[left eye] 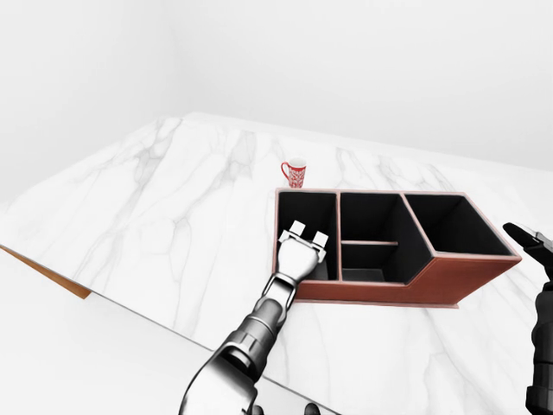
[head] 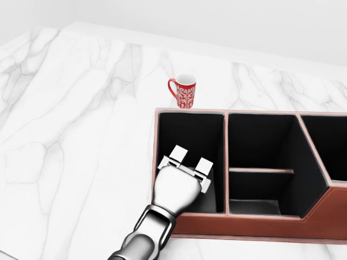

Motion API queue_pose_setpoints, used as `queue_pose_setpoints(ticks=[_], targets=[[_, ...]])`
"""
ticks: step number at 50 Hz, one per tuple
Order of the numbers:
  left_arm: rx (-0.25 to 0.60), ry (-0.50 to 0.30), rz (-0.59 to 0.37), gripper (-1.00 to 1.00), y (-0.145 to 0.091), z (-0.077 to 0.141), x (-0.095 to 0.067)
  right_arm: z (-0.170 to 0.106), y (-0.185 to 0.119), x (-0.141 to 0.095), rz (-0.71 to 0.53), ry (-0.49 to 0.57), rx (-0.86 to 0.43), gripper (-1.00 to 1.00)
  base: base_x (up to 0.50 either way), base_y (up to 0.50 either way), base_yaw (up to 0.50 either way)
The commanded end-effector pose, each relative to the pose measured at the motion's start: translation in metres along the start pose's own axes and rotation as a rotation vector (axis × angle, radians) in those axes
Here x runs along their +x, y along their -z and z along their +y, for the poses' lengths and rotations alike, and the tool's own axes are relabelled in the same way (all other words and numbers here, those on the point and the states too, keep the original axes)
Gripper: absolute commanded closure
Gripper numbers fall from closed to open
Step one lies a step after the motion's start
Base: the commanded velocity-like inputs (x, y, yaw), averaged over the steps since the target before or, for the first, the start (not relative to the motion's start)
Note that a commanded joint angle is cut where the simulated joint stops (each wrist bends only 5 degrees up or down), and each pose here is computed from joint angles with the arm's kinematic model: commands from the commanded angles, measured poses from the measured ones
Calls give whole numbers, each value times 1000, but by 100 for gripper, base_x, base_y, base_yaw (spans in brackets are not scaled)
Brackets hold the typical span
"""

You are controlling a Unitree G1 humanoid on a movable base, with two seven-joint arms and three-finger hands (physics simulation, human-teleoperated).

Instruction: Pick up the book and place it in the left compartment of the caddy.

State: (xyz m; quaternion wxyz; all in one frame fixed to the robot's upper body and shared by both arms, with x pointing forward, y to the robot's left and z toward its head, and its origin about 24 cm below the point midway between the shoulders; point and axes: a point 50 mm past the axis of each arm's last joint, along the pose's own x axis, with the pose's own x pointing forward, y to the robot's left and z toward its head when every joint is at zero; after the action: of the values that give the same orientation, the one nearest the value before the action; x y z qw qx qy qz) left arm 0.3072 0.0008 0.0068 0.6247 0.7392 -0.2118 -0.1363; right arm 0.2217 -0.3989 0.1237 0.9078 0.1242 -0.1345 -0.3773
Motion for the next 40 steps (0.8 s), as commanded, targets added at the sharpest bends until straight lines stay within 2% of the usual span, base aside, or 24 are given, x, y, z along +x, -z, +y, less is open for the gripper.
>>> queue_pose_setpoints(ticks=[1,10,24,26,27,28,29,30,33,40], targets=[[8,101,19,100,7,-20,-10,-1,0,0,0,-1,0,-100,0,0,0],[-1,153,7,100,2,-31,-19,-2,1,-2,0,0,-1,-100,0,0,0],[-10,155,16,100,1,-36,-27,-3,1,-3,-1,-1,-2,-100,0,0,0],[-10,149,21,95,3,-35,-26,-3,1,-3,-1,-1,-2,-100,0,0,0],[-9,147,20,-25,2,-35,-26,-3,1,-3,-1,-1,-2,-100,0,0,0],[-6,138,19,-80,3,-34,-26,-3,1,-3,-1,-1,-3,-100,0,0,0],[-6,137,19,-80,3,-34,-26,-3,1,-3,-1,-1,-3,-100,0,0,0],[-10,125,30,-100,5,-32,-25,-2,1,-3,0,-1,-3,-100,0,0,0],[-5,111,35,-100,7,-31,-25,-2,1,-3,0,0,-4,-100,0,0,0],[10,-10,70,-100,14,-8,-27,-3,1,-3,1,1,-3,-100,0,0,1]])
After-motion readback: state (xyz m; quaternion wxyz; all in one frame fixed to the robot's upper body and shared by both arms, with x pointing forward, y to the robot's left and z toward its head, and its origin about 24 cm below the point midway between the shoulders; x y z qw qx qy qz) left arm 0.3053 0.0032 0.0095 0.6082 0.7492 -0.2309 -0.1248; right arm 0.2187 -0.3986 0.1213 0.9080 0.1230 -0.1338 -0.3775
